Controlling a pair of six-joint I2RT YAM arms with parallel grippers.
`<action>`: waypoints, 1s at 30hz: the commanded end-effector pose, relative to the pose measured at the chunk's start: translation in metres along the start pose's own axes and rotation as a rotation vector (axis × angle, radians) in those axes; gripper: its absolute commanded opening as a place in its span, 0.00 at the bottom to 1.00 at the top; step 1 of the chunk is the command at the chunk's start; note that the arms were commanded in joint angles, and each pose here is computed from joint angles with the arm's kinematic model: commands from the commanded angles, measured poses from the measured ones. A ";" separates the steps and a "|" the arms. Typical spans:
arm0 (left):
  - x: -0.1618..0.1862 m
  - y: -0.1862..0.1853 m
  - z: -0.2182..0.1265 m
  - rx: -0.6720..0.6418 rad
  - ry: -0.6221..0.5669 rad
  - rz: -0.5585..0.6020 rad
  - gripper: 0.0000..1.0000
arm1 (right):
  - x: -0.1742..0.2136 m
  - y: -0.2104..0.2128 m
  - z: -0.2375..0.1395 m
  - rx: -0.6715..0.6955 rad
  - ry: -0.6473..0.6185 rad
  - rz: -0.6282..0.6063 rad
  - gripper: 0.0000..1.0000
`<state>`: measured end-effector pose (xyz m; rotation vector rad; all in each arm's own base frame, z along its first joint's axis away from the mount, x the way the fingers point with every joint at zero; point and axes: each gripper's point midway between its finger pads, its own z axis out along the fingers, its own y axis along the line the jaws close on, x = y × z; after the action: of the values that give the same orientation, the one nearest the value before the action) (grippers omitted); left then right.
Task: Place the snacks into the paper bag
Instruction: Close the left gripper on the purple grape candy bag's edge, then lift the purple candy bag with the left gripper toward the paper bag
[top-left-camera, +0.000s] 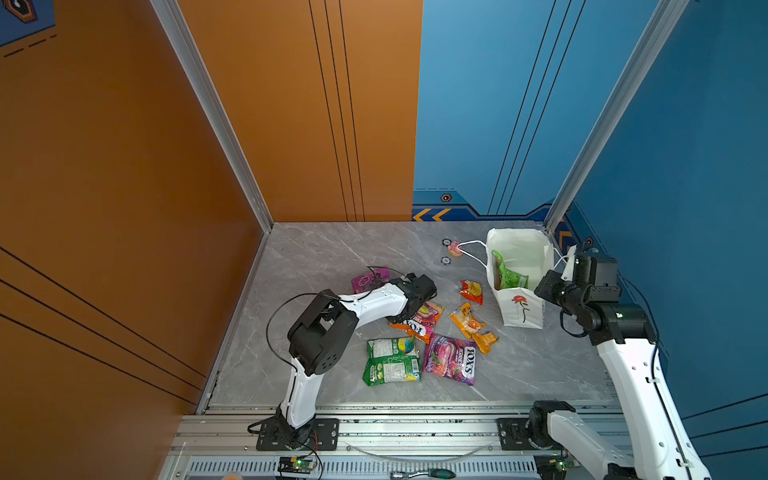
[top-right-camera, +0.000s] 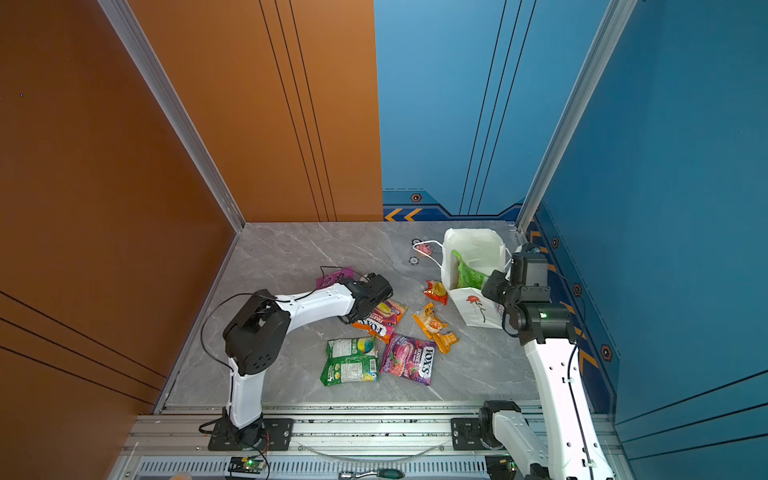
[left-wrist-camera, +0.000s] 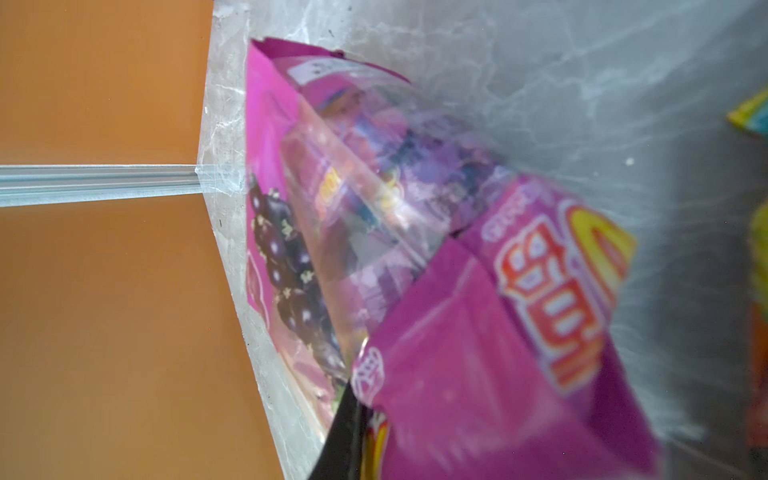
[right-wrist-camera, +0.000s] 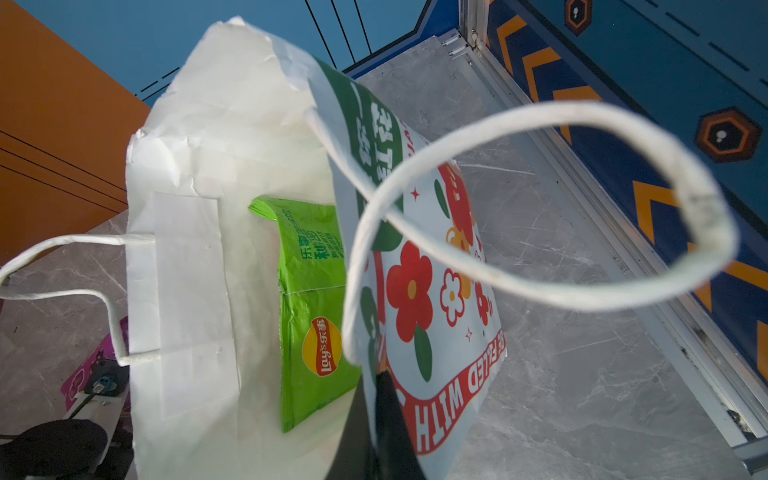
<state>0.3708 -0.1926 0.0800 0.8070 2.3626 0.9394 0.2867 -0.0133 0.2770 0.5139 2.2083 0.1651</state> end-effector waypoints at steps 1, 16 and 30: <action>-0.001 0.001 -0.004 0.043 -0.011 -0.061 0.07 | -0.001 0.002 0.000 -0.019 -0.005 0.004 0.00; -0.003 0.039 -0.027 0.329 -0.032 -0.477 0.00 | 0.000 0.002 0.001 -0.023 -0.006 0.001 0.00; -0.004 0.085 -0.069 0.724 -0.144 -0.979 0.00 | 0.002 0.004 -0.001 -0.025 0.001 -0.002 0.00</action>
<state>0.3523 -0.1579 0.1522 -0.0406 2.6089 -0.1165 0.2868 -0.0094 0.2765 0.5028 2.2138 0.1889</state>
